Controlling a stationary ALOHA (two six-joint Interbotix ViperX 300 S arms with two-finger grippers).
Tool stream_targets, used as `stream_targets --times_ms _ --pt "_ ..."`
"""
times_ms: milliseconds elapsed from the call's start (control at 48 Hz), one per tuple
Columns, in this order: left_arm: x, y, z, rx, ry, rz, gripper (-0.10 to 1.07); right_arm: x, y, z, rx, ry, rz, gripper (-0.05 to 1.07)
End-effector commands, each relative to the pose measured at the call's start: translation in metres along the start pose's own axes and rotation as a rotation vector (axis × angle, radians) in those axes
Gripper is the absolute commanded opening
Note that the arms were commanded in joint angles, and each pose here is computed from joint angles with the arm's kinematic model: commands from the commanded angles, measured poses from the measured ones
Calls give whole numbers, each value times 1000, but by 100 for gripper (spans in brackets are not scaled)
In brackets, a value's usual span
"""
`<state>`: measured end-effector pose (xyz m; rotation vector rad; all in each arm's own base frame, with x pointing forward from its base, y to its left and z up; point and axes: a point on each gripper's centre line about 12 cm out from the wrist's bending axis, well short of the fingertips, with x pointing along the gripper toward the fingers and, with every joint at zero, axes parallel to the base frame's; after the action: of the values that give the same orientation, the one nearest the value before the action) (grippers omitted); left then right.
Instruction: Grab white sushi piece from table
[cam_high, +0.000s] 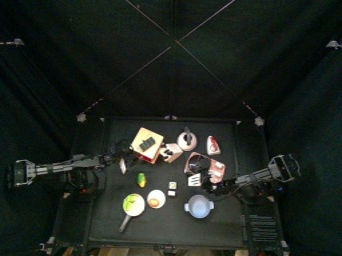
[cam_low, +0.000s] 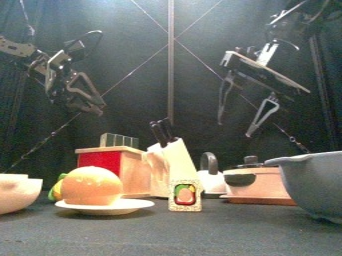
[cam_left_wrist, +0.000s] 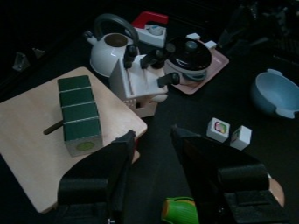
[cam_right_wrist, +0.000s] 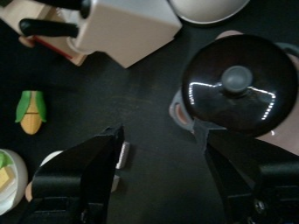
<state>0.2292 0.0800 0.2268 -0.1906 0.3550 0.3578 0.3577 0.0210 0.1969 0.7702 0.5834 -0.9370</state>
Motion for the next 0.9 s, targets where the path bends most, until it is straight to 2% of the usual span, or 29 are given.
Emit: stream_targets --times_ms 0,167,333,562,875 --pt "0 -1 5 1 -15 -3 79 -1 17 3 0 20 29 95" --pt "0 -1 5 0 -15 -4 79 18 21 -5 8 94 6 95" --pt "0 -1 5 0 -15 -4 79 41 31 -15 23 160 30 96" --pt "0 -2 5 0 -15 -6 79 60 35 -19 -2 156 33 96" --pt "0 -2 5 2 -15 -6 79 93 39 -28 5 195 48 96"
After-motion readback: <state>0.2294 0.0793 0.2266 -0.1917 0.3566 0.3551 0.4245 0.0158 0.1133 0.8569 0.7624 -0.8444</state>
